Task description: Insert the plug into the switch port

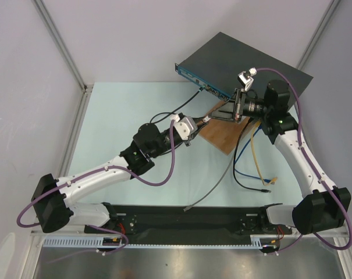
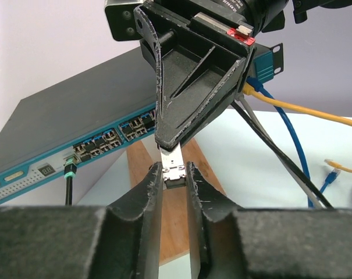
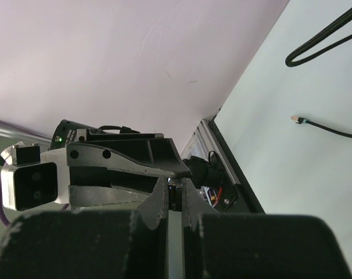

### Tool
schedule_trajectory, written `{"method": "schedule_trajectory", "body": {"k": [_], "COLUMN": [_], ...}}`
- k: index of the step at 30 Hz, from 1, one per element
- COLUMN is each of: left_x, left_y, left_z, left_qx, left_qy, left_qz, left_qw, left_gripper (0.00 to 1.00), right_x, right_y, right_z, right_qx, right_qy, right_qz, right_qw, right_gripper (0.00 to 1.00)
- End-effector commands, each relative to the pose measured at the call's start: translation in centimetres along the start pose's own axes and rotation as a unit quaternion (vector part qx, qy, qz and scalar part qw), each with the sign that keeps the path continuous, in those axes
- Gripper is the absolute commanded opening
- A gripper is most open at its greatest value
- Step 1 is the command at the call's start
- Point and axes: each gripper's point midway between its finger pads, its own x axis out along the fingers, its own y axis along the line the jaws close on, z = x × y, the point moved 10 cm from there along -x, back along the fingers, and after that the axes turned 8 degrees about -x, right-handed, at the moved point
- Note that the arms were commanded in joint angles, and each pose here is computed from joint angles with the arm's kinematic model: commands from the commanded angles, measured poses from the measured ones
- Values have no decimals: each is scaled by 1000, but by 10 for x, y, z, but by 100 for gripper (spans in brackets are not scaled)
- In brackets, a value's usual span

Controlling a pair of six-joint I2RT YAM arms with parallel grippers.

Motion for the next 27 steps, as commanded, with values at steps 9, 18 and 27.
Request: {"method": "schedule_trajectory", "body": {"k": [9,18,27], "left_x": [8,26,44], "left_y": [1,-4,-3], "left_z": [12,20,2], "left_qx": [-13,-111,-130], "left_qy": [17,102,140], "left_qz": [0,12,64], "left_qw": [1000,988,979], "left_gripper": [0,0,0], "right_x": [-24,-92,-183], "right_y": [8,16,8], "right_z": [29,71,58], "right_qx": [-97,-147,-102], "right_qy": [-63,-179,-273], "right_qz": [-58,-175,-323], "right_qw": [992,957,901], "right_gripper": [97,100,100]}}
